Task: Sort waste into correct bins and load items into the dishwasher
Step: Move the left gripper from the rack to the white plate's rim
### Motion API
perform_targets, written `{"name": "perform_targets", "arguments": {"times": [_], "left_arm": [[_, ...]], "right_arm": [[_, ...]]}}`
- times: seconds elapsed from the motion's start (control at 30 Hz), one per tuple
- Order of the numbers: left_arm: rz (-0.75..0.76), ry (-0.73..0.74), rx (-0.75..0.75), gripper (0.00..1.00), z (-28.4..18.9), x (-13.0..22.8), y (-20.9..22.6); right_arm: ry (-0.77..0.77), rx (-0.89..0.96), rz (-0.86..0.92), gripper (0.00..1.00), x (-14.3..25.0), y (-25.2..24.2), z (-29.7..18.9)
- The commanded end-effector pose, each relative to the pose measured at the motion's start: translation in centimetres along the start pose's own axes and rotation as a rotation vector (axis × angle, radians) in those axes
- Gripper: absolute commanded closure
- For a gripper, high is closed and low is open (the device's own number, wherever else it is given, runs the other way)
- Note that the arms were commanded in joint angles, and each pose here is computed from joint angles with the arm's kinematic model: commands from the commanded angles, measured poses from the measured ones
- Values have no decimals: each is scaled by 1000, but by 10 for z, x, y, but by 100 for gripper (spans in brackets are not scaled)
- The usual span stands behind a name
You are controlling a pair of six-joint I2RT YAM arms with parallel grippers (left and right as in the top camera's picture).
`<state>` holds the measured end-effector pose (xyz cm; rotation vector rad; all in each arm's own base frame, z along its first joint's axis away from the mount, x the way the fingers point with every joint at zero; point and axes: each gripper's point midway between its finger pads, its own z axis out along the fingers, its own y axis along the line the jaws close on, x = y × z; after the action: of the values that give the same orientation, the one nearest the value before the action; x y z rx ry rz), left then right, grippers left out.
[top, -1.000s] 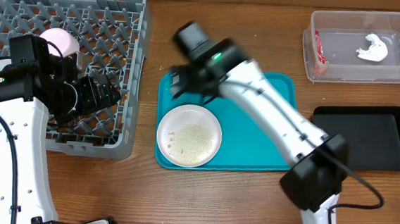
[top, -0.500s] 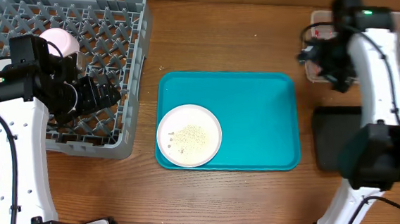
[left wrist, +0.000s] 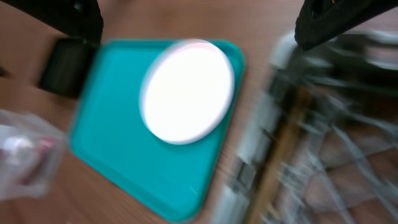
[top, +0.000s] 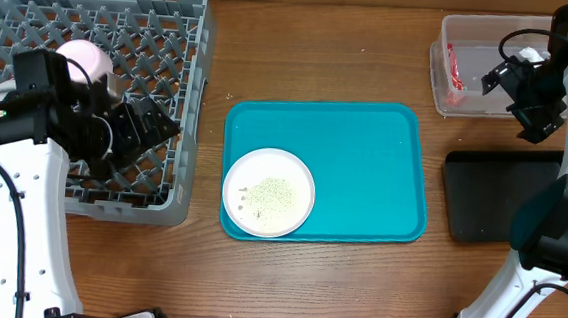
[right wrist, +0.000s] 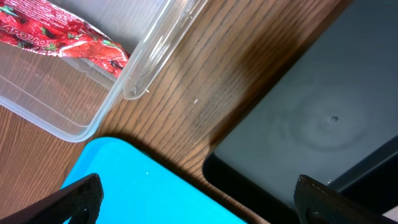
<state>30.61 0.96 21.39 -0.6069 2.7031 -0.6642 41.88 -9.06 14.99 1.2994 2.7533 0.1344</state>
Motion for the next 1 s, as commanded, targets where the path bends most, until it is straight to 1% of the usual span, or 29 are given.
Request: {"name": "perform_targets", "arguments": {"times": [0.0,0.03,0.07,0.13,0.2,0.3,0.4,0.47,0.53,0.67,0.73,0.83,0.9,0.93,0.97], "left_arm": [[-111,167,320,0,-1,32,-69],[-65,182,349,0,0,37,-79],[40,219,374,0,7,51,-100],[156,261,372,0,18,71,-122],[309,291,361,0,33,97,-149],[520,277,372,0,50,126,-186],[663,248,382,0,60,150,-212],[770,175,369,0,70,164,-235],[781,130,294,0,83,169,-239],[721,34,-12,0,125,163,-211],[739,54,-124,0,148,167,-194],[751,113,-237,0,177,171,-171],[754,122,-293,0,192,170,-160],[755,119,-322,1,200,168,-156],[757,115,-342,5,206,166,-152]], "right_arm": [[-5,-12,1,0,0,1,-3],[-5,-12,0,0,0,2,-3],[-5,-12,-2,0,0,2,-3],[-5,-12,-1,0,0,2,-3],[-5,-12,-1,0,0,2,-3],[-5,-12,-1,0,0,2,-3],[-5,-12,-1,0,0,2,-3],[-5,-12,-1,0,0,2,-3],[-5,-12,-1,0,0,2,-3],[-5,-12,-1,0,0,2,-3],[-5,-12,-1,0,0,2,-3],[-5,-12,-1,0,0,2,-3],[-5,-12,-1,0,0,2,-3],[-5,-12,-1,0,0,2,-3],[-5,-12,-1,0,0,2,-3]]}}
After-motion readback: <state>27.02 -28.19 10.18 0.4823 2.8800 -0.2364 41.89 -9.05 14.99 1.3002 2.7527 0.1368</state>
